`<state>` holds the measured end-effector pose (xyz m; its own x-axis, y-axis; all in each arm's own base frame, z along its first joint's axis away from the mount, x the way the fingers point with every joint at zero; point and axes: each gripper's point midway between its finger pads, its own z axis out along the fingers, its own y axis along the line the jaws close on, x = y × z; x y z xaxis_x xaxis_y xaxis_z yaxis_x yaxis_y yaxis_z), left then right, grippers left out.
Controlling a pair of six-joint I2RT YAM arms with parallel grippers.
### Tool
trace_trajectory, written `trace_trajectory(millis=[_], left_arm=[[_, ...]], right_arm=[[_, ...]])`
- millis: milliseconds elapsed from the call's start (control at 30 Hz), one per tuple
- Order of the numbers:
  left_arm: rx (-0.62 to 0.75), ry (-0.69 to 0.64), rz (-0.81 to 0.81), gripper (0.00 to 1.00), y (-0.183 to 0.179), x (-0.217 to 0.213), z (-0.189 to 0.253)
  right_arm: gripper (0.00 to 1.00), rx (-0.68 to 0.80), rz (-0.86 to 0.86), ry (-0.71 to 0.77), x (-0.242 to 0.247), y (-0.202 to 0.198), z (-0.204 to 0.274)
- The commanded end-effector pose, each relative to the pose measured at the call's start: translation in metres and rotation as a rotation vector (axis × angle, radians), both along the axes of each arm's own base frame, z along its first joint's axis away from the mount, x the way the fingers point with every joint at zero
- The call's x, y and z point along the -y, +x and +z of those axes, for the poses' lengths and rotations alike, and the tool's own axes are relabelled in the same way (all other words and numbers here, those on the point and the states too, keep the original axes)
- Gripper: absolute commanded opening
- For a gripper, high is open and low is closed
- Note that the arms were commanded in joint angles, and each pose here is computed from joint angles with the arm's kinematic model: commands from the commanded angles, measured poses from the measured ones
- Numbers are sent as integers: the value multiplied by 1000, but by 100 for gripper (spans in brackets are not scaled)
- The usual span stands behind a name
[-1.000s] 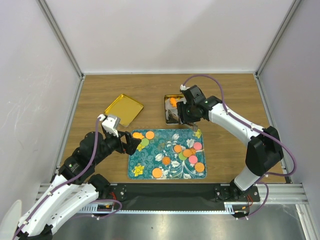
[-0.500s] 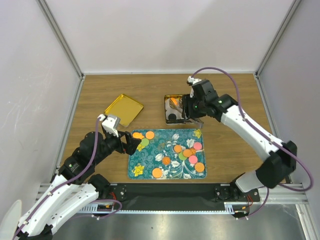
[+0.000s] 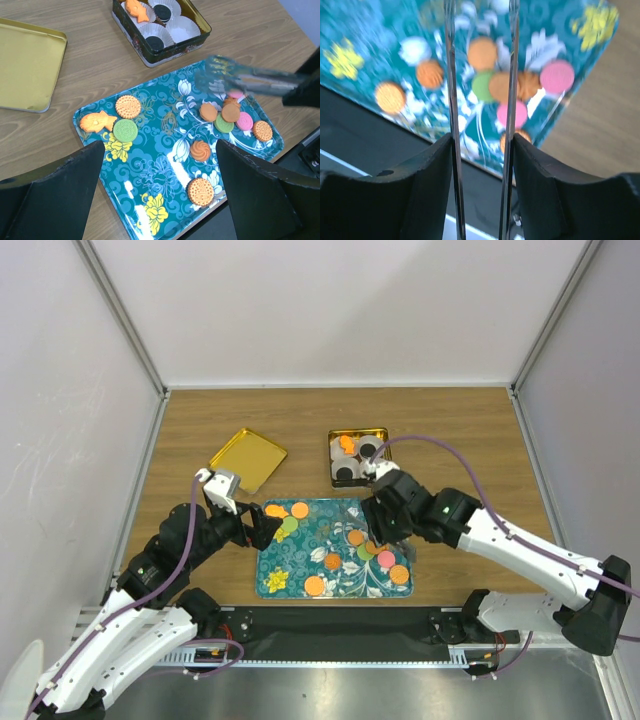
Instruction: Pack the cookies
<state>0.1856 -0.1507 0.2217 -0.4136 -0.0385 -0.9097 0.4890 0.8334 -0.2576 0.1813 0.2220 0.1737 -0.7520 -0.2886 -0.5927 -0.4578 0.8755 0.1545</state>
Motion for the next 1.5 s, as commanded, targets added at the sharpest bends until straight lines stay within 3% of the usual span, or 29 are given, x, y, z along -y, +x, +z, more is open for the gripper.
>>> trace_trajectory(millis=[0, 433, 1467], left_arm=[[37, -23, -14, 100, 0, 3, 16], [41, -26, -14, 100, 0, 3, 17], [40, -25, -14, 100, 0, 3, 16]], right_arm=[[54, 30, -45, -36, 7, -11, -1], [54, -25, 5, -144, 10, -27, -30], [56, -70, 67, -167, -1, -38, -50]])
